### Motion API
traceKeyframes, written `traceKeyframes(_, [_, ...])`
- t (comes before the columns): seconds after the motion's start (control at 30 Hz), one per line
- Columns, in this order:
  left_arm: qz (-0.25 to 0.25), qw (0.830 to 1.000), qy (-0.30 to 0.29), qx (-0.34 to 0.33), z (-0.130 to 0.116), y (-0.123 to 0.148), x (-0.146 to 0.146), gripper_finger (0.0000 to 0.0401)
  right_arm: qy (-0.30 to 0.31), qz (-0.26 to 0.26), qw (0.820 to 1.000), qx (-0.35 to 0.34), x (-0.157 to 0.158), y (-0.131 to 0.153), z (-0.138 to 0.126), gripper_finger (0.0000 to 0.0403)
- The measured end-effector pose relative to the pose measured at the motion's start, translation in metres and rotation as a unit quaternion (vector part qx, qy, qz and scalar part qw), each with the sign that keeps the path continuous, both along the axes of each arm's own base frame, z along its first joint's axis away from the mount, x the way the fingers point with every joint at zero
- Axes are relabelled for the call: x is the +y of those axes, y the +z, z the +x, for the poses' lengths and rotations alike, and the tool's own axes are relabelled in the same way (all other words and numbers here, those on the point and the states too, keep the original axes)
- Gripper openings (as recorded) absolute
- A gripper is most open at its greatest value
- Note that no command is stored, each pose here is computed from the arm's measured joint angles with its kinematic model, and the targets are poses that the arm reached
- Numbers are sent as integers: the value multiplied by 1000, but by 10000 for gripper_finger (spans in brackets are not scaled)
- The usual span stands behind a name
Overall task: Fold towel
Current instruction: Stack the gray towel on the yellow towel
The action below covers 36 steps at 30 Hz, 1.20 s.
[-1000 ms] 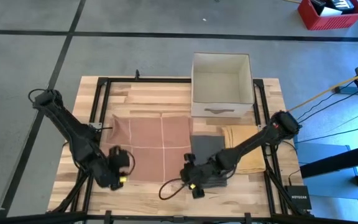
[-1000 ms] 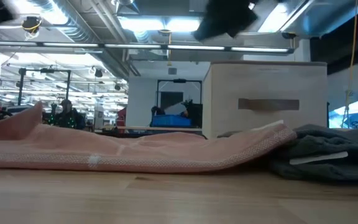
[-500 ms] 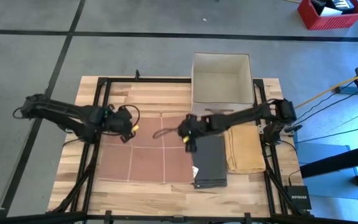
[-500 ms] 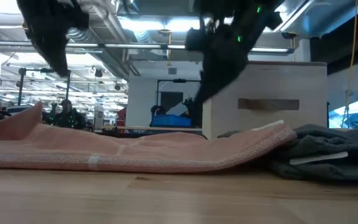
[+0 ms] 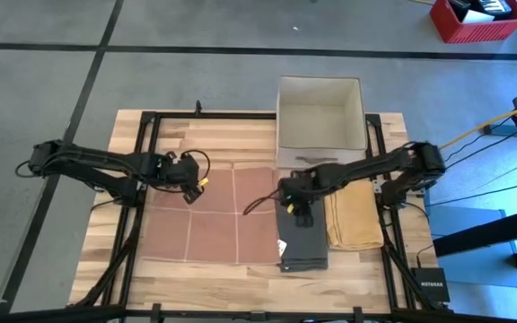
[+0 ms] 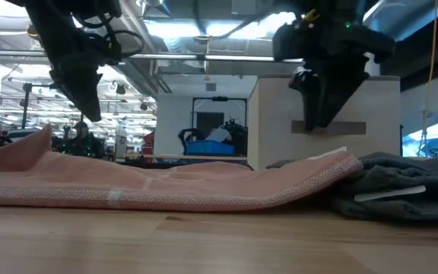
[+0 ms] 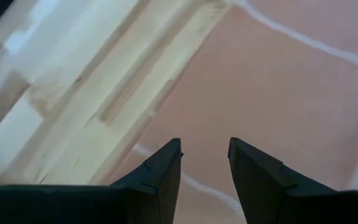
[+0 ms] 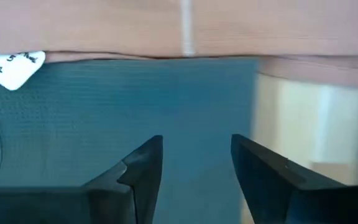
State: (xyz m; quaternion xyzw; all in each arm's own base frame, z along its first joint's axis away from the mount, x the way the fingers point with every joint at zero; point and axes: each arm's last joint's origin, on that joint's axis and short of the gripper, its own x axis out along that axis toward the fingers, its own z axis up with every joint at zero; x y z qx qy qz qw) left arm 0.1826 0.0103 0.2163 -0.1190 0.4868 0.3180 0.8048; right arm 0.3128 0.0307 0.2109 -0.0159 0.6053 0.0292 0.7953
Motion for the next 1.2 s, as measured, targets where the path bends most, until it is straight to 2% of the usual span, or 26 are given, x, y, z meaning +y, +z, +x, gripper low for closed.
traceKeyframes(0.13, [-12,1000,-26,-8,3,1,-1,128,-26,15,999,-30,-24,7,-27,193])
traceKeyframes(0.27, [-12,999,-26,-16,4,1,-1,128,-54,56,996,-44,-43,-16,-51,204])
traceKeyframes(0.4, [-13,999,-26,-14,4,1,-1,128,-68,65,994,-54,-52,-39,-56,238])
traceKeyframes(0.57, [-27,999,-28,-15,4,1,-2,128,-69,81,991,-83,-66,-53,-50,286])
traceKeyframes(0.67, [-29,999,-24,-17,4,1,-2,128,-65,86,992,-65,-68,-66,-48,294])
traceKeyframes(0.8, [-29,999,-24,-17,4,1,-2,128,-53,120,990,-51,-66,-78,-43,295])
traceKeyframes(0.97, [-27,999,-28,-15,4,1,-2,128,-46,142,988,-49,-65,-83,-40,268])
traceKeyframes(1.2, [-23,999,-37,-12,4,1,-2,128,-32,188,980,-50,-63,-87,-38,169])
